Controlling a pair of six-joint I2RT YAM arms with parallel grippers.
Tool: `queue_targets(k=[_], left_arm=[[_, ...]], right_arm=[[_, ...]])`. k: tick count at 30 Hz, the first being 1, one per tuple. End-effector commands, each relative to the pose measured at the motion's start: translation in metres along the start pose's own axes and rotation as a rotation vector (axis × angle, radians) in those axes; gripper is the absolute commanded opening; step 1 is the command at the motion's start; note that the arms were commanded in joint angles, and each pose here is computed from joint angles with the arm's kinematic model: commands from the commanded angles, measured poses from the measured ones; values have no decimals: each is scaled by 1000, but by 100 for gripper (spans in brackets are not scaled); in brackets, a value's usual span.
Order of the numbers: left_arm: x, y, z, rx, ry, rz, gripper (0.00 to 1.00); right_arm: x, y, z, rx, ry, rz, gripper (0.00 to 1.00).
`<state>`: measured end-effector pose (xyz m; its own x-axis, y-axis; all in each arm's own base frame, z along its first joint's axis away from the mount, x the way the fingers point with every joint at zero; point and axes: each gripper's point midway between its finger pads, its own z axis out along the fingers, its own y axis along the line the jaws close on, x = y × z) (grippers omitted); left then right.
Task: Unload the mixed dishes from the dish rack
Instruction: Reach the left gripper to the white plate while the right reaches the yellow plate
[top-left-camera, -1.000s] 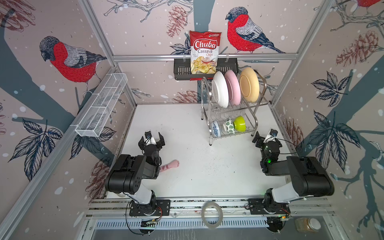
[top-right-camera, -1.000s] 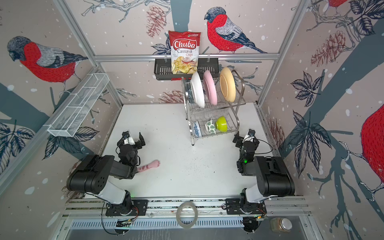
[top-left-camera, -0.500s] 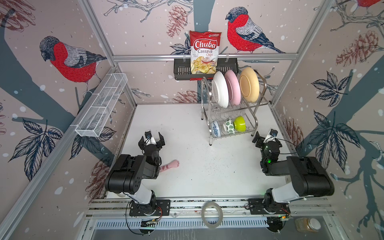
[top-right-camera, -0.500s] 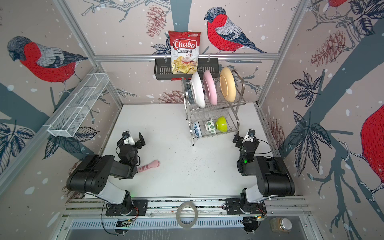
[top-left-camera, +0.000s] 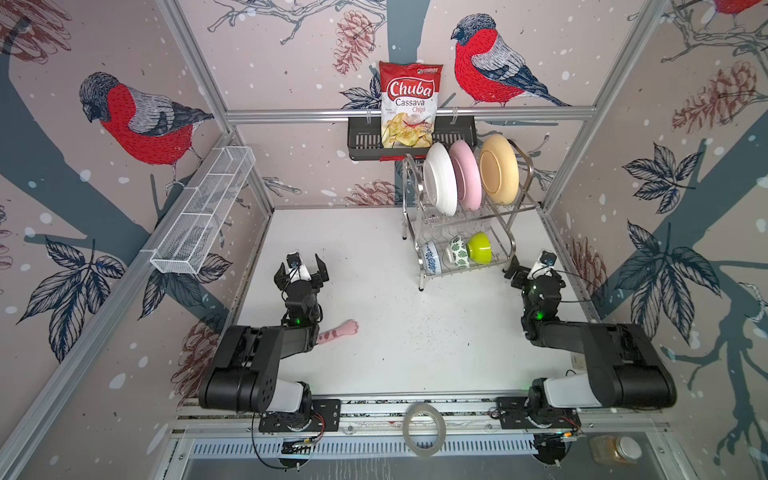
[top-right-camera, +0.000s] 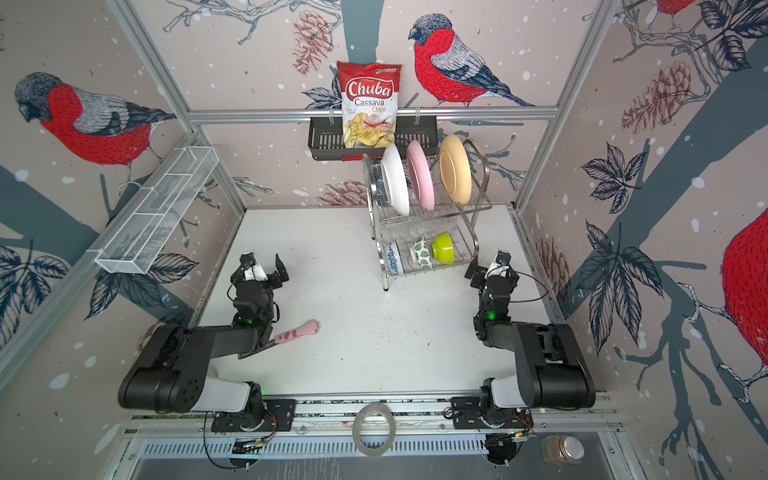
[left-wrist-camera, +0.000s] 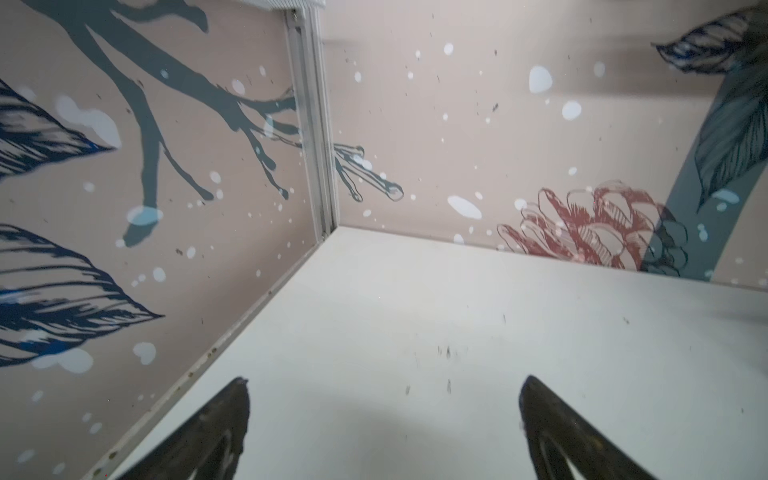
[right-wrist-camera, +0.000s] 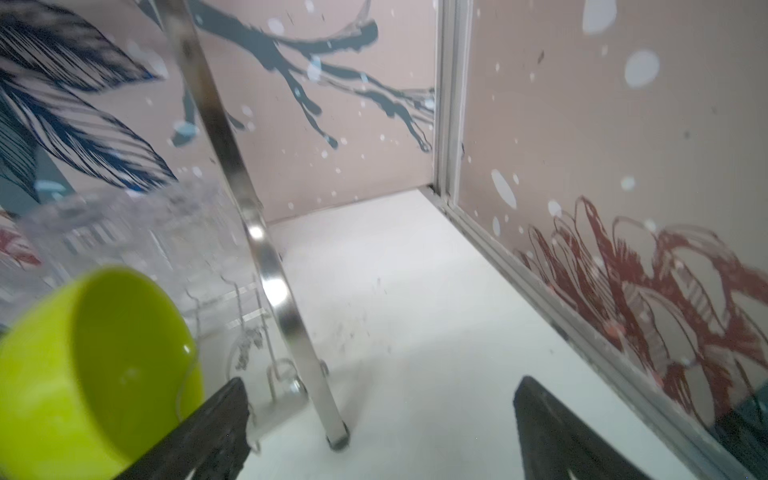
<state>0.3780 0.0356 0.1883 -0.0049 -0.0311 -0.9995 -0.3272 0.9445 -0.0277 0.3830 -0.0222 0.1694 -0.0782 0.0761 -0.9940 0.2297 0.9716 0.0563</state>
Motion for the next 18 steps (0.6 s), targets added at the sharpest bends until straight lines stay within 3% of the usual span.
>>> queue_targets(k=[1, 5, 10, 12, 18], left_arm=[[-5, 23, 0, -157, 88, -87, 100], [-41, 34, 4, -277, 135, -243, 99], [-74, 43, -2, -367, 199, -381, 99], [-89, 26, 2, -253, 215, -390, 97], [-134, -30, 1, 84, 236, -412, 82]], right_arm=[[-3, -20, -8, 191, 45, 39, 100], [-18, -18, -16, 232, 107, 167, 100], [-36, -14, -36, 223, 136, 181, 99], [-48, -2, -41, 124, 132, 173, 96], [-99, -17, -71, 156, 101, 229, 84]])
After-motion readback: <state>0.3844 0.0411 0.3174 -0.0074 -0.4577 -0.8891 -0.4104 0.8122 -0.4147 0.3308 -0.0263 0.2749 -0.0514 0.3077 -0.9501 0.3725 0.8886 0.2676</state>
